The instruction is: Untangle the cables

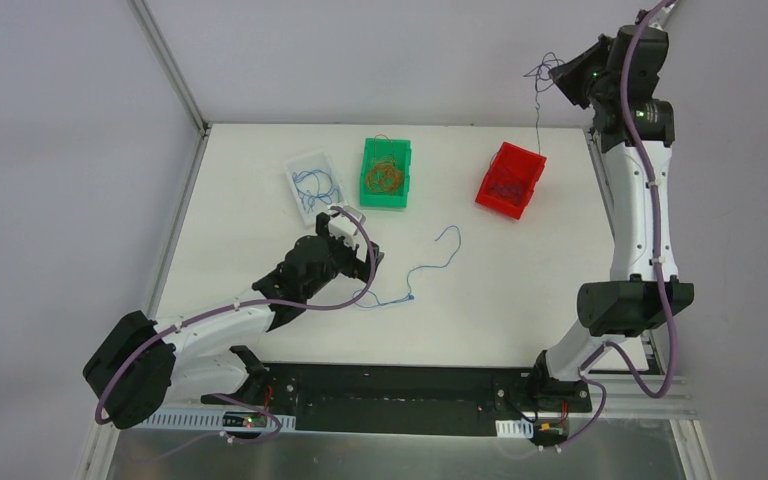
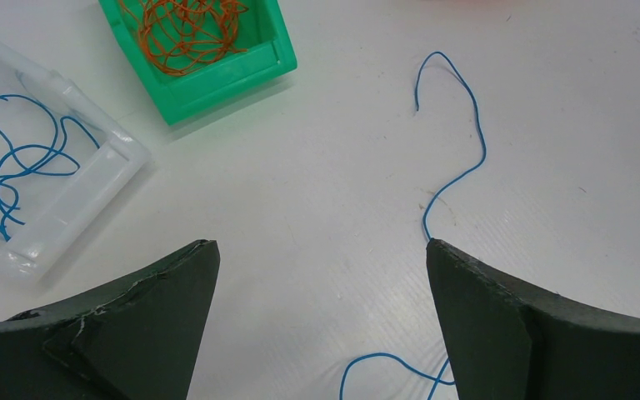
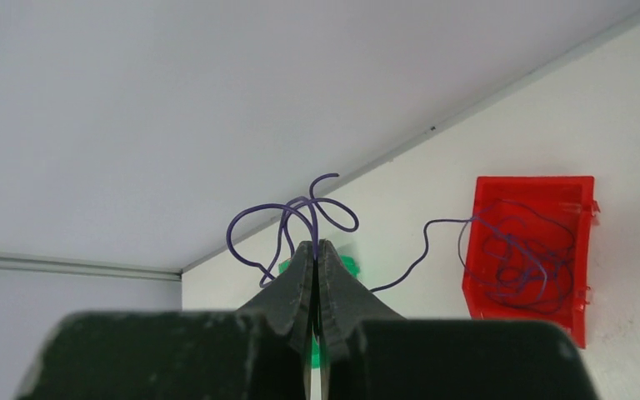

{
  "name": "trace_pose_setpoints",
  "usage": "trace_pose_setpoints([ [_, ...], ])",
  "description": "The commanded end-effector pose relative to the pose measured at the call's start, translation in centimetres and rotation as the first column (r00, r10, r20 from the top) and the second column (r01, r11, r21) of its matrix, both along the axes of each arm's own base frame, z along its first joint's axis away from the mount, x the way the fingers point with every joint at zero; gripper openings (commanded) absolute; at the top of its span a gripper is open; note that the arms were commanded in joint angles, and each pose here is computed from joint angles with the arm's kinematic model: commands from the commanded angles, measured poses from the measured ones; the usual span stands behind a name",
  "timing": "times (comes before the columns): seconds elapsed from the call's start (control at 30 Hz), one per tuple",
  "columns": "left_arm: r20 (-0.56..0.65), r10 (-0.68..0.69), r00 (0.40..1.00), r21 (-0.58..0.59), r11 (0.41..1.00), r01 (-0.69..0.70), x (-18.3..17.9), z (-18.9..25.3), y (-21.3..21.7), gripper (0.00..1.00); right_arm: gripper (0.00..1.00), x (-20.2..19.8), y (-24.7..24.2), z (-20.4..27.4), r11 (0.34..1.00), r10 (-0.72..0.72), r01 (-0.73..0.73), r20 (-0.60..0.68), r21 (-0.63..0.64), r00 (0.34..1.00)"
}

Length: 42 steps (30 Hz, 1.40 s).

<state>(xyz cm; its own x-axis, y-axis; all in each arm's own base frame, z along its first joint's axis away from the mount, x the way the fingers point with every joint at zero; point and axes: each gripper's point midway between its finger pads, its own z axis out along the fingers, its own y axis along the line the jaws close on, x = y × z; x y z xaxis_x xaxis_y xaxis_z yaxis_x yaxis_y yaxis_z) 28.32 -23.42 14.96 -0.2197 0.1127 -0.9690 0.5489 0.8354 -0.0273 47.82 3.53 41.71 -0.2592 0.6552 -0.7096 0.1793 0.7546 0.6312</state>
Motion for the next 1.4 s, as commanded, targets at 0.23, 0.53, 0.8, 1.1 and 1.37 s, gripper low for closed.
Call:
trace_pose_setpoints([
  [0.23, 0.023, -0.009, 1.000, -0.003, 1.000, 0.009, 0.1, 0.6, 0.1, 0.99, 0.00, 1.0, 1.4, 3.8, 0.997, 0.065, -0.070, 0.105, 0.041, 0.992],
  [0.53, 0.027, -0.010, 1.000, 0.000, 1.000, 0.010, 0.1, 0.6, 0.1, 0.99, 0.00, 3.3, 1.4, -1.6, 0.996, 0.061, -0.063, 0.019, 0.065, 0.998],
  [0.8, 0.032, -0.005, 0.999, 0.005, 1.000, 0.005, 0.1, 0.6, 0.3, 0.99, 0.00, 3.7, -0.1, -6.7, 0.996, 0.044, -0.037, -0.076, 0.086, 0.996],
  [1.1, 0.034, -0.010, 0.999, 0.004, 1.000, 0.010, 0.1, 0.7, 0.2, 0.99, 0.00, 3.3, -1.3, -12.9, 0.997, 0.008, 0.009, -0.200, 0.081, 0.980],
  [1.37, 0.037, -0.012, 0.999, 0.002, 1.000, 0.012, 0.0, 0.8, 0.3, 0.99, 0.00, 3.6, -2.8, -21.4, 0.998, -0.052, 0.060, -0.377, 0.010, 0.925],
])
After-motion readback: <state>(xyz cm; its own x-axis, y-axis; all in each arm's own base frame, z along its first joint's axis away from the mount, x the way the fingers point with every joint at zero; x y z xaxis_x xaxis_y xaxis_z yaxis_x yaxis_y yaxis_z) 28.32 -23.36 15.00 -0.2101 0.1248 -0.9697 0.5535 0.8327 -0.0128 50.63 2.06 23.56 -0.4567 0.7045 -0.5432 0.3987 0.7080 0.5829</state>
